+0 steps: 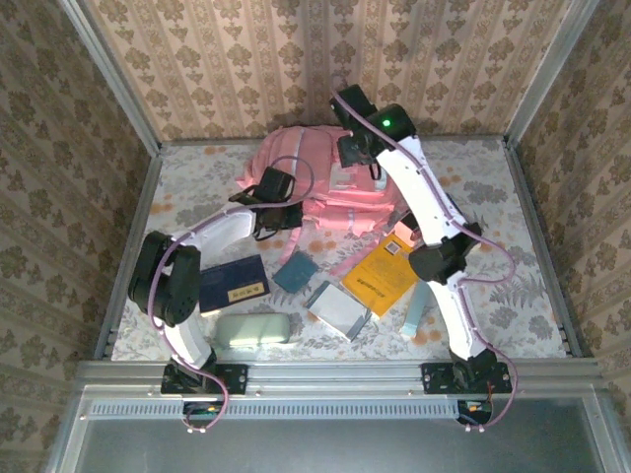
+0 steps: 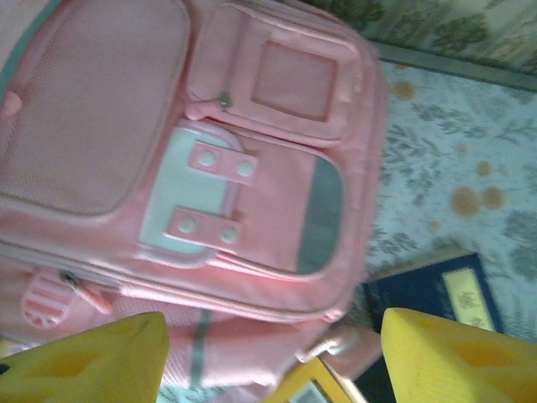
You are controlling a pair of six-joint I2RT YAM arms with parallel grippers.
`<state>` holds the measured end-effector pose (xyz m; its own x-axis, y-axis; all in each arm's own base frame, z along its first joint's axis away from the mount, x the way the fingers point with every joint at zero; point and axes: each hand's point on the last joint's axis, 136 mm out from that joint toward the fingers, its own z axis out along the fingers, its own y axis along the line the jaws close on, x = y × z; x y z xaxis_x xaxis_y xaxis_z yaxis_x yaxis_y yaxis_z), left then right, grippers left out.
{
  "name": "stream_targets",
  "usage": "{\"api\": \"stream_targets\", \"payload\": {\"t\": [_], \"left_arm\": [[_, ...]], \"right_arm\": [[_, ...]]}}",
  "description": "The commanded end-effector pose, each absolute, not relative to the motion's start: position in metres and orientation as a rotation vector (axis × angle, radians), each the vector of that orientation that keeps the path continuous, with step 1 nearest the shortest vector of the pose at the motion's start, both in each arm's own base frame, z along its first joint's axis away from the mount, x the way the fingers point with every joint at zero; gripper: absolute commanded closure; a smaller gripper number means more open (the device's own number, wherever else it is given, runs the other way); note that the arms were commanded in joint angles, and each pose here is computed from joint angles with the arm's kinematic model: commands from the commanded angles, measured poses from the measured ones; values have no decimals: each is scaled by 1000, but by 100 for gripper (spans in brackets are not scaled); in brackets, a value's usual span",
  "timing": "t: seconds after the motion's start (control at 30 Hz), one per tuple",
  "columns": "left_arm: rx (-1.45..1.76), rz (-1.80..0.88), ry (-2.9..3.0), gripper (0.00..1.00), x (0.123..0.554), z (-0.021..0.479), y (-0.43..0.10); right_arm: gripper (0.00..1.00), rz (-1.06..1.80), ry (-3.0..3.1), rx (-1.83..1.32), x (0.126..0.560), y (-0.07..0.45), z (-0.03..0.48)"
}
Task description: Pack the student bag
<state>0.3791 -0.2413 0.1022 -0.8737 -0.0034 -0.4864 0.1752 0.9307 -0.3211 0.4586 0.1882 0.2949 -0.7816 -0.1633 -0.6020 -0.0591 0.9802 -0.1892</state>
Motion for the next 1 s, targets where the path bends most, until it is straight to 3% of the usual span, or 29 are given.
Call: {"api": "stream_targets", "payload": {"t": [0.0,0.2,0.43,0.63,0.77,0.97], "left_arm": [[94,-584,2518,100,383,127,-246],[98,-678,2522,100,378,126,-257],[131,-722,2521,100,365,132,-266],[128,-770,2529,100,357,128,-271],[124,-782,2523,100,357,132,-272],[104,-786,2514,100,360,137,-273]], "right_arm": [[29,-348,2395,-209,432,164,331],[27,-563,2506,-330,391,144,292],[24,-508,2573,-422,354,132,231],[29,360,2595,-98,329,194,196],[27,934,2442,258,337,245,194],[21,1181,2415,685,363,272,147]]}}
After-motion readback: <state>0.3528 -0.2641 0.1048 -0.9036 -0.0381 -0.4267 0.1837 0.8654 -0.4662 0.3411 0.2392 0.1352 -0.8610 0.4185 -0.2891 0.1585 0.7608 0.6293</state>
